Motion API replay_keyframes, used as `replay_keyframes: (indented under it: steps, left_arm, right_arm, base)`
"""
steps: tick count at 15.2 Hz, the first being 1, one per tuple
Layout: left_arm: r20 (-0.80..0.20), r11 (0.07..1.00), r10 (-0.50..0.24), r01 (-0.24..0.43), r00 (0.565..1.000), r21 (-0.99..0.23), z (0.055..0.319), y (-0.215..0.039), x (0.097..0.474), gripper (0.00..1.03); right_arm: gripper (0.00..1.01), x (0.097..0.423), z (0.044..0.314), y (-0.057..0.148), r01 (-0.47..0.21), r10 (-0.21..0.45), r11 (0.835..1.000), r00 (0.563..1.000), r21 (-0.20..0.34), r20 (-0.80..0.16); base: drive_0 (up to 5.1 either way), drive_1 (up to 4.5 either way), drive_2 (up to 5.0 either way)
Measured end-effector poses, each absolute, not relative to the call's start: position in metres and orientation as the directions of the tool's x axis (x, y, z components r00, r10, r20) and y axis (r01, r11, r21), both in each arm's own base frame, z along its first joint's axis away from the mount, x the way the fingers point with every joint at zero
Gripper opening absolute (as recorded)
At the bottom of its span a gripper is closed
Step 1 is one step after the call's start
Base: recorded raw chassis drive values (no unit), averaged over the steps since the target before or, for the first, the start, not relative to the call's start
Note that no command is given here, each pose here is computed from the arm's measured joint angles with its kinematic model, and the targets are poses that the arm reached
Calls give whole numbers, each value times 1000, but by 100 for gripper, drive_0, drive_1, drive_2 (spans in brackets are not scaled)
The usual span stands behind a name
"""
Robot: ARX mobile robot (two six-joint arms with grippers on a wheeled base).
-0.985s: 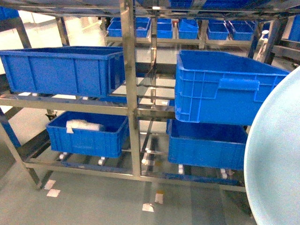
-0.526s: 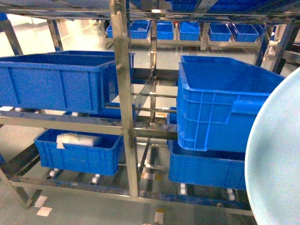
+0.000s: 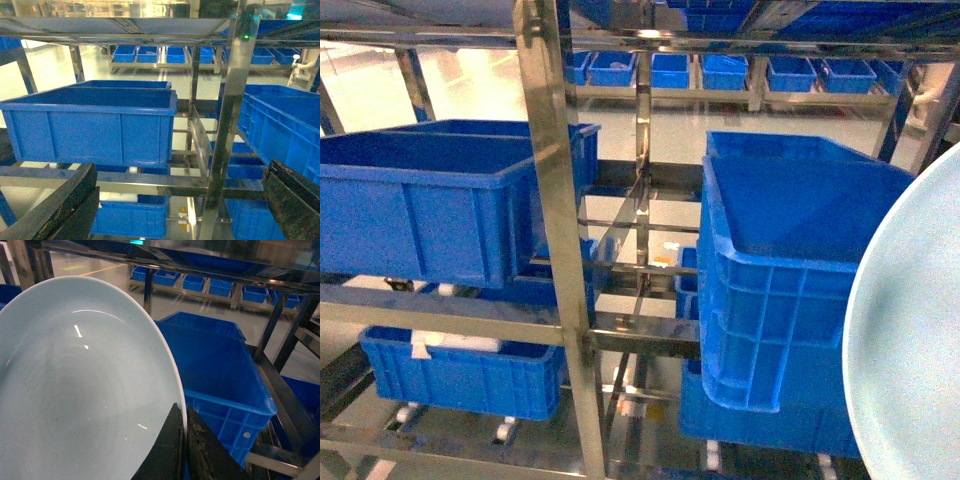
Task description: Place blue tray on left shelf second layer neatly
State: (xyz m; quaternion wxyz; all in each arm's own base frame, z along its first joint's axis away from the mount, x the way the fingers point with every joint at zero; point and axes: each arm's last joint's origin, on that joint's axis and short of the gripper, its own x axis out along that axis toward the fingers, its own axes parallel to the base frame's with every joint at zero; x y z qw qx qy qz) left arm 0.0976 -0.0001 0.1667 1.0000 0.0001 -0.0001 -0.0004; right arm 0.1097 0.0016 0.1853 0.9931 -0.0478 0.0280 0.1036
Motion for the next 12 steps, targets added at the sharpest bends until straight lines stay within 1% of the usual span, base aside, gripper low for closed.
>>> replay_keyframes:
  steps: [7, 12]
  left_arm:
    - [-2, 1000, 0, 0, 1000, 1, 166, 0, 98, 98]
    - [-6, 1000, 0, 0, 1000, 0, 166, 0, 98, 98]
  right_arm:
    - [2, 110, 185, 2, -208, 203, 974, 977, -88, -68]
    - [2, 110, 185, 2, -207, 202, 974, 977, -90, -63]
  base:
    - [1, 399, -396]
    - [0, 0, 0]
